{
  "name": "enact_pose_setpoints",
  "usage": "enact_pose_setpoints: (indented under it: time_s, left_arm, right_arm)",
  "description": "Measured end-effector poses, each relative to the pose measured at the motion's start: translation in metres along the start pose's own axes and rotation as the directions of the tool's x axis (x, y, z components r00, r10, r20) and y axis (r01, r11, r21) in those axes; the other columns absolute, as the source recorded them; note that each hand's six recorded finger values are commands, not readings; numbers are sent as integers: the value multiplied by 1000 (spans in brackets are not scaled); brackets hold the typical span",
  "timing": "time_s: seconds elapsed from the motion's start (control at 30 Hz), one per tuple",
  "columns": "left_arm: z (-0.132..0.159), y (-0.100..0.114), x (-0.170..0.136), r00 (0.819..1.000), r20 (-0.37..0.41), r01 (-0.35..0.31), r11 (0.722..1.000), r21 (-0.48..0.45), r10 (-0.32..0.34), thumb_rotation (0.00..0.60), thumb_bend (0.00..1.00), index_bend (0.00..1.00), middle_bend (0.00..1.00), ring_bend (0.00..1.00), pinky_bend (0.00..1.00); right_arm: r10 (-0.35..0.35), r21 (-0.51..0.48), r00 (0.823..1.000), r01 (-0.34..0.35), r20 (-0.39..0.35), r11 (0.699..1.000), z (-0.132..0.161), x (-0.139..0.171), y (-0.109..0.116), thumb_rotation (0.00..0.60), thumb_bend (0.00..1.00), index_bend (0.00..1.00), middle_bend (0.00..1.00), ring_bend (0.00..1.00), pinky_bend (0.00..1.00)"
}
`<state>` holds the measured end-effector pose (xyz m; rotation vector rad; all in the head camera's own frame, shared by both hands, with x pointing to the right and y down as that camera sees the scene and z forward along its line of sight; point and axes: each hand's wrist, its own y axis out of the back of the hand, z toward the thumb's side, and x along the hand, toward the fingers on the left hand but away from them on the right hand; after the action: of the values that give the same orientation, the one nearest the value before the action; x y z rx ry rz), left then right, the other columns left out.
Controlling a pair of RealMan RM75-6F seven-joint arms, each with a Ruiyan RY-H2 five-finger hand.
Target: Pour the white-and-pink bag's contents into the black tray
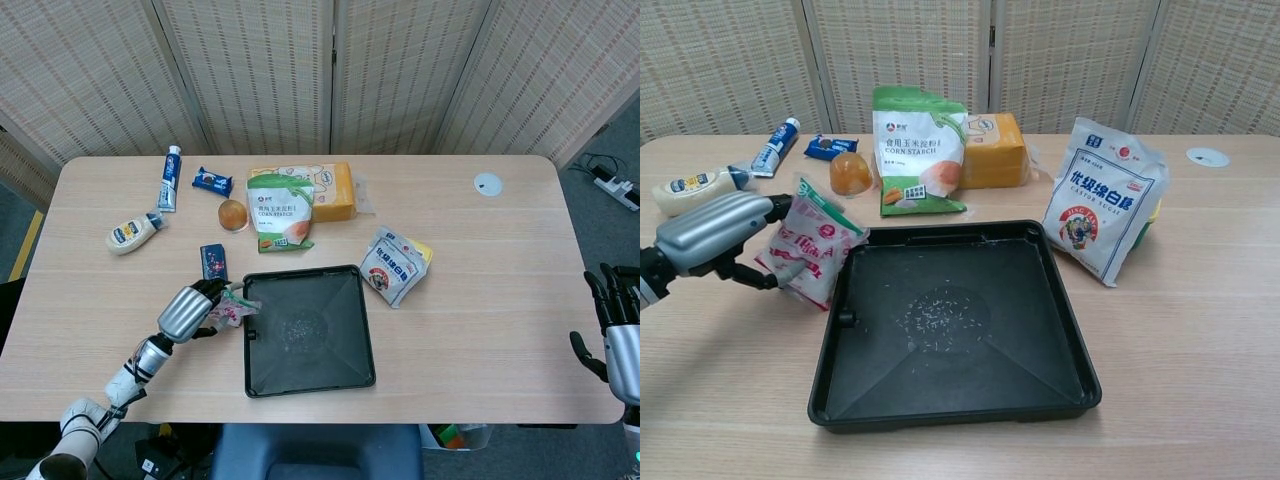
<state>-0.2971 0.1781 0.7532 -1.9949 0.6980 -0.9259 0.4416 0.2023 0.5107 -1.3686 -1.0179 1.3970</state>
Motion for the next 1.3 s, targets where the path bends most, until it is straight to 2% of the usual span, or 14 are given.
enact_pose_setpoints:
  time_s: [0.07,0.2,0.37,0.87,1.3]
  left_arm:
    - [-2,1,-1,1000,-4,1,1000,10,-1,600,380,7,145,123,253]
    - [-6,1,-3,1000,-23,-2,1000,2,2,600,378,0,63,34,165]
    - [-12,5,-7,999,-46,-9,1000,-9,9,600,377,0,5,0,113]
    - [-32,21,-25,992,-121,-43,999,-2,43,600,376,0,0,0,43]
    - [-38,45,-48,980,-177,-100,994,-36,92,600,378,0,0,0,43]
  right_arm:
    - [0,0,1000,0,0,1000,0,0,0,600,344,0,39,120,58]
    - [-2,-2,1000,2,3,1000,-1,0,0,600,343,0,39,120,58]
    - [-3,-5,1000,3,5,1000,-2,1,0,600,344,0,39,120,58]
    - [-6,-9,1000,6,3,1000,-4,1,0,600,344,0,39,119,58]
    - [-1,-12,1000,1,-10,1000,-1,0,-1,600,344,0,39,120,58]
